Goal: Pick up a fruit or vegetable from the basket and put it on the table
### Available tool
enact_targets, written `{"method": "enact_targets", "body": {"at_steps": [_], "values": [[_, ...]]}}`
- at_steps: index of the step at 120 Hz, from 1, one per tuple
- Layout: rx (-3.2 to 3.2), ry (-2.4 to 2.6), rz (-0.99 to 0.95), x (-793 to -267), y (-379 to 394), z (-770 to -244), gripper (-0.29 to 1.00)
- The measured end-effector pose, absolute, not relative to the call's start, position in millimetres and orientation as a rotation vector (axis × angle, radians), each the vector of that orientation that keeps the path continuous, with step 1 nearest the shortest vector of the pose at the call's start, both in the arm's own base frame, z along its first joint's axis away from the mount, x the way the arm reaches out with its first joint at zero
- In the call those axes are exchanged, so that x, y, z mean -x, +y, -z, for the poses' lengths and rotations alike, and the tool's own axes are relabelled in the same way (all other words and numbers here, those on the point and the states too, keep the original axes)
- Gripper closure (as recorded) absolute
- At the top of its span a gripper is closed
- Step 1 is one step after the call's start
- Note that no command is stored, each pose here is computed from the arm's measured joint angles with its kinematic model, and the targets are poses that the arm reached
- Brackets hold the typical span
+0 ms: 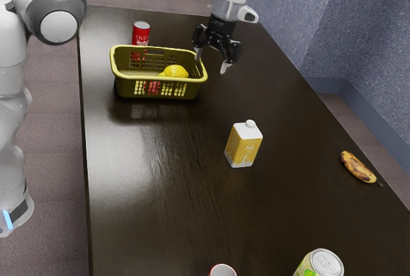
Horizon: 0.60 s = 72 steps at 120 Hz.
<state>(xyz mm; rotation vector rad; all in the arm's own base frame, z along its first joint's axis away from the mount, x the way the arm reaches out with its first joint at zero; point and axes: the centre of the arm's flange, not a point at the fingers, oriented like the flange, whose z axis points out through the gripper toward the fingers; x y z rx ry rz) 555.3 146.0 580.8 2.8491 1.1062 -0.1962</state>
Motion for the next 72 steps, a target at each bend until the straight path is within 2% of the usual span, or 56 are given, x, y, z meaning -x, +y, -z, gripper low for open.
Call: {"method": "enact_targets", "body": {"at_steps": [13,33,72], "values": [[-2.748,1.274,0.259,-537,176,-568,0.0],[-2.644,1.443,0.244,-510,212,-581,0.0],[-2.53,1.743,0.378,-476,260,-544,0.0]]}}
